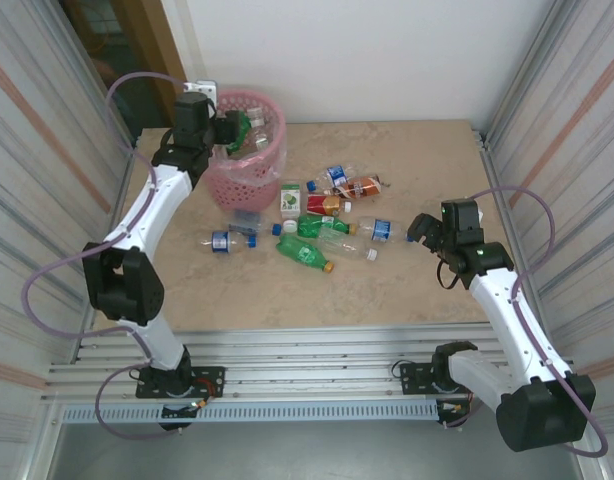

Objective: Put the plastic bottles in the bin

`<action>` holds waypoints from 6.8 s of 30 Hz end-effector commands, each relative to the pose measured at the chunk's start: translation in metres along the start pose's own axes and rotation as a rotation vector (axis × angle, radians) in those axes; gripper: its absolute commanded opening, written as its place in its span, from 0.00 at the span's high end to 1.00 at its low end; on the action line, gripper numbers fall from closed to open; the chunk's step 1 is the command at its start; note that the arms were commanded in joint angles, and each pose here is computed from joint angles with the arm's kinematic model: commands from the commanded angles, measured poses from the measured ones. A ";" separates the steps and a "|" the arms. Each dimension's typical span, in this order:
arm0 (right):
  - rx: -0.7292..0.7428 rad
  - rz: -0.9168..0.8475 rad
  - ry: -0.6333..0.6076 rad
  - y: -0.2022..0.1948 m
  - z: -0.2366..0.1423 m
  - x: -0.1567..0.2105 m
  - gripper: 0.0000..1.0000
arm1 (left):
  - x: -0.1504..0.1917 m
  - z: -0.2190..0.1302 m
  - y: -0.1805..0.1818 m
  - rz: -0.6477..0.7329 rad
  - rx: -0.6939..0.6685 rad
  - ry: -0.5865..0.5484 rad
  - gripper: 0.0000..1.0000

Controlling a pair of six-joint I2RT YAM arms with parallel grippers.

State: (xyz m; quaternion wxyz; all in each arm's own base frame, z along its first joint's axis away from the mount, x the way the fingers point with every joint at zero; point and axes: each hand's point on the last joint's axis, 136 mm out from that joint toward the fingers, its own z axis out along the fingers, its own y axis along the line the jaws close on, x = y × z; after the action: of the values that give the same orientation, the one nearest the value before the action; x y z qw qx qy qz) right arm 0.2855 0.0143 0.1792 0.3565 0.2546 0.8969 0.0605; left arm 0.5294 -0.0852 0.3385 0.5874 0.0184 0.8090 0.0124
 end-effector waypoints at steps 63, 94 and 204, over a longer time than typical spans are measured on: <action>-0.091 -0.158 0.106 0.046 0.027 0.014 0.02 | 0.319 -0.082 0.011 -0.979 -0.551 0.566 0.19; -0.080 -0.156 0.102 0.044 0.025 0.011 0.02 | 0.272 -0.105 0.031 -0.723 -0.439 0.497 0.57; -0.066 -0.129 0.096 0.034 0.014 0.019 0.02 | 0.019 0.023 0.030 0.028 -0.227 0.275 0.31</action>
State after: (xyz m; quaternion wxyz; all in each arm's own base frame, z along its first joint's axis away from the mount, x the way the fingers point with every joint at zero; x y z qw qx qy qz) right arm 0.3030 0.0538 0.1688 0.3256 0.1765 0.9251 0.0842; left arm 0.5491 -0.0596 0.3214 0.4976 -0.0559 0.8602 0.0964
